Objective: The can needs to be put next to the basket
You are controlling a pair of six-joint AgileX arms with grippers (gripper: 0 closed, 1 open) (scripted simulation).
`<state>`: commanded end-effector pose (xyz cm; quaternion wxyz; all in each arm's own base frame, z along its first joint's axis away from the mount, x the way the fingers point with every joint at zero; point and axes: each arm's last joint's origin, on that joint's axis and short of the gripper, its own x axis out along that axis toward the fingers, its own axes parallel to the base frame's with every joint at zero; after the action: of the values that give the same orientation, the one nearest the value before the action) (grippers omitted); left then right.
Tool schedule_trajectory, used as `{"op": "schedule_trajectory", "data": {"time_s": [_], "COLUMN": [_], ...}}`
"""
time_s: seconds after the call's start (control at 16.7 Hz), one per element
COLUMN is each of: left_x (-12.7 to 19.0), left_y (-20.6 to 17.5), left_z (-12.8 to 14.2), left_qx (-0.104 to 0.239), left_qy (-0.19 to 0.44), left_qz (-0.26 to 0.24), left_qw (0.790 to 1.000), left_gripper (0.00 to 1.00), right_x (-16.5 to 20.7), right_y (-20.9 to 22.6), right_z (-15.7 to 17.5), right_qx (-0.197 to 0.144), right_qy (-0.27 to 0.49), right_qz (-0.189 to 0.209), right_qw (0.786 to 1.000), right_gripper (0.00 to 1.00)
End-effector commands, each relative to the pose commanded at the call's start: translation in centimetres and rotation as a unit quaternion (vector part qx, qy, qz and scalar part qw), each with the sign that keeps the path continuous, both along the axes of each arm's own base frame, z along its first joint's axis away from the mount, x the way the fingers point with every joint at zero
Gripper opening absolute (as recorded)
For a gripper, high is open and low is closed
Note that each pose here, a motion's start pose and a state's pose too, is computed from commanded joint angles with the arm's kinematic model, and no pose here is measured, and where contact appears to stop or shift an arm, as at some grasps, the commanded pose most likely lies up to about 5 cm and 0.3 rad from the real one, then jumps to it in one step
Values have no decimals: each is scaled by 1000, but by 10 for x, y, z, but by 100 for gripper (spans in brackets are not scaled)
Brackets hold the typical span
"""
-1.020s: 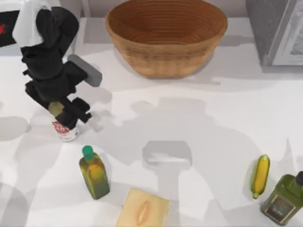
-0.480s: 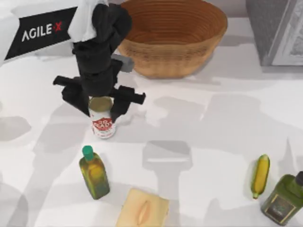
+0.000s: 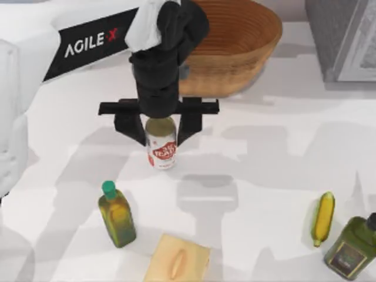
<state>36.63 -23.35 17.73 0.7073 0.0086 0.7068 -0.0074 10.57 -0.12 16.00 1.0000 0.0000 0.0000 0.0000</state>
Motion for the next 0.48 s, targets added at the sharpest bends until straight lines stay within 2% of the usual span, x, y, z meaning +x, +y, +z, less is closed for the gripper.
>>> {"op": "schedule_trajectory", "data": {"time_s": [0.48], "left_x": [0], "left_y": [1], "left_z": [-3], "left_qx": [-1], "left_qy": [-1], "left_qz": [2], "left_qw": [1000], "left_gripper": [0], "right_x": [0], "right_y": [0], "right_z": [0], "right_qx": [0], "right_qy": [0], "right_qz": [0], "right_qw": [1000], "right_gripper": [100]}}
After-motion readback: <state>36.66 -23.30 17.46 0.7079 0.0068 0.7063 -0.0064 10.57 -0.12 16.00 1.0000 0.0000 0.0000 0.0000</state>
